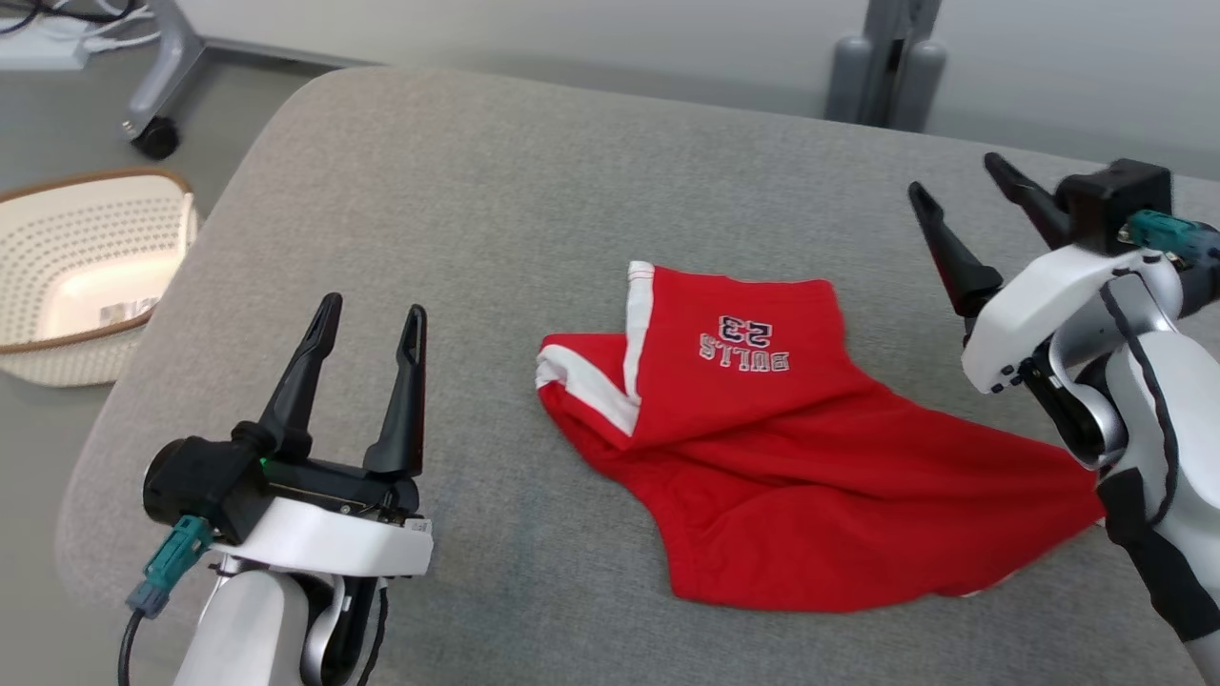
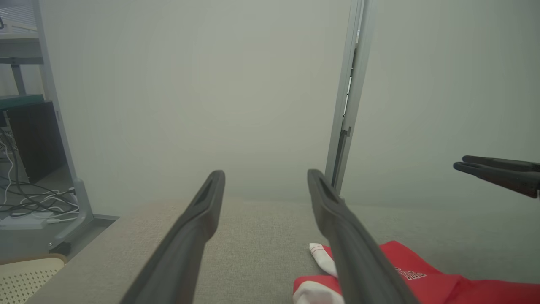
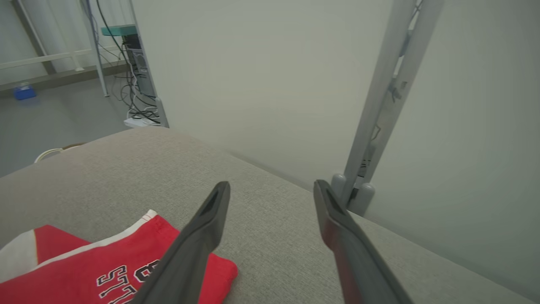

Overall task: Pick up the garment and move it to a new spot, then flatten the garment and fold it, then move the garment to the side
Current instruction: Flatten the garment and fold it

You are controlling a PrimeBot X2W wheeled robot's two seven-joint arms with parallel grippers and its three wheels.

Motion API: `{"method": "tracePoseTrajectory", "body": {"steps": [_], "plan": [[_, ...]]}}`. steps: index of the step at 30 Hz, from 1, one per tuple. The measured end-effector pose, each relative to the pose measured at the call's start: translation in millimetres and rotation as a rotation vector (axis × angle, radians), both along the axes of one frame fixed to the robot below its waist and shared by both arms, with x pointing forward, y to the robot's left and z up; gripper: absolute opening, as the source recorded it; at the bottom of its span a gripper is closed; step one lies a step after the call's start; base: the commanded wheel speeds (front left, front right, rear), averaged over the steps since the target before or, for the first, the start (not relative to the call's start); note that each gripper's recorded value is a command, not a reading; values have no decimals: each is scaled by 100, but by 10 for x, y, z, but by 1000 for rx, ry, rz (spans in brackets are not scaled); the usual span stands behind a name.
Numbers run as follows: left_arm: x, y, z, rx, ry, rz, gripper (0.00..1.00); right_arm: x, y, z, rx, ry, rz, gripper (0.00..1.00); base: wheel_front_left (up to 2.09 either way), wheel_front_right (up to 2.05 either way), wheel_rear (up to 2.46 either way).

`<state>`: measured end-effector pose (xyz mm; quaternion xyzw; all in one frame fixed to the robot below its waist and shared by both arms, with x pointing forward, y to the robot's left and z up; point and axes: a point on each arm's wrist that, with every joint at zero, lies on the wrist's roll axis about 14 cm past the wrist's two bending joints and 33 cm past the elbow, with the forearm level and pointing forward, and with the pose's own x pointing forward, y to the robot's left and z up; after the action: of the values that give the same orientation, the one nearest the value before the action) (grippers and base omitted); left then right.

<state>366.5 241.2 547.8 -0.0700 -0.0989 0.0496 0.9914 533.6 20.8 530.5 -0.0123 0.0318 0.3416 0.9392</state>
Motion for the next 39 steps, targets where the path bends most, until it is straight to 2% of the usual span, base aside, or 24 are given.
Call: {"method": "tracePoseTrajectory", "body": {"steps": [8,15,20,21,22,23,27,33,39], "plan": [[32,101,-80,10,39,36,100,-112,897,-648,-167,164,270,100,0,0,0],[158,39,-157,10,69,16,100,-253,1188,-1201,-312,286,404,100,0,0,0],[184,13,-181,6,78,6,100,-336,1191,-1449,-405,351,444,100,0,0,0],[186,5,-188,4,80,4,100,-334,1186,-1456,-411,359,445,55,0,0,0],[189,-3,-191,4,80,1,100,-317,1181,-1452,-410,367,440,15,0,0,0],[193,-7,-195,3,81,0,100,-319,1171,-1462,-415,371,441,0,0,0,0],[226,-31,-205,0,81,-10,100,-272,1127,-1408,-386,353,425,0,0,0,0],[303,-118,-193,-1,69,-40,100,-90,1019,-1076,-219,258,354,0,0,0,0],[347,-216,-216,9,69,-84,100,4,703,-821,-78,192,253,0,0,0,0]]}}
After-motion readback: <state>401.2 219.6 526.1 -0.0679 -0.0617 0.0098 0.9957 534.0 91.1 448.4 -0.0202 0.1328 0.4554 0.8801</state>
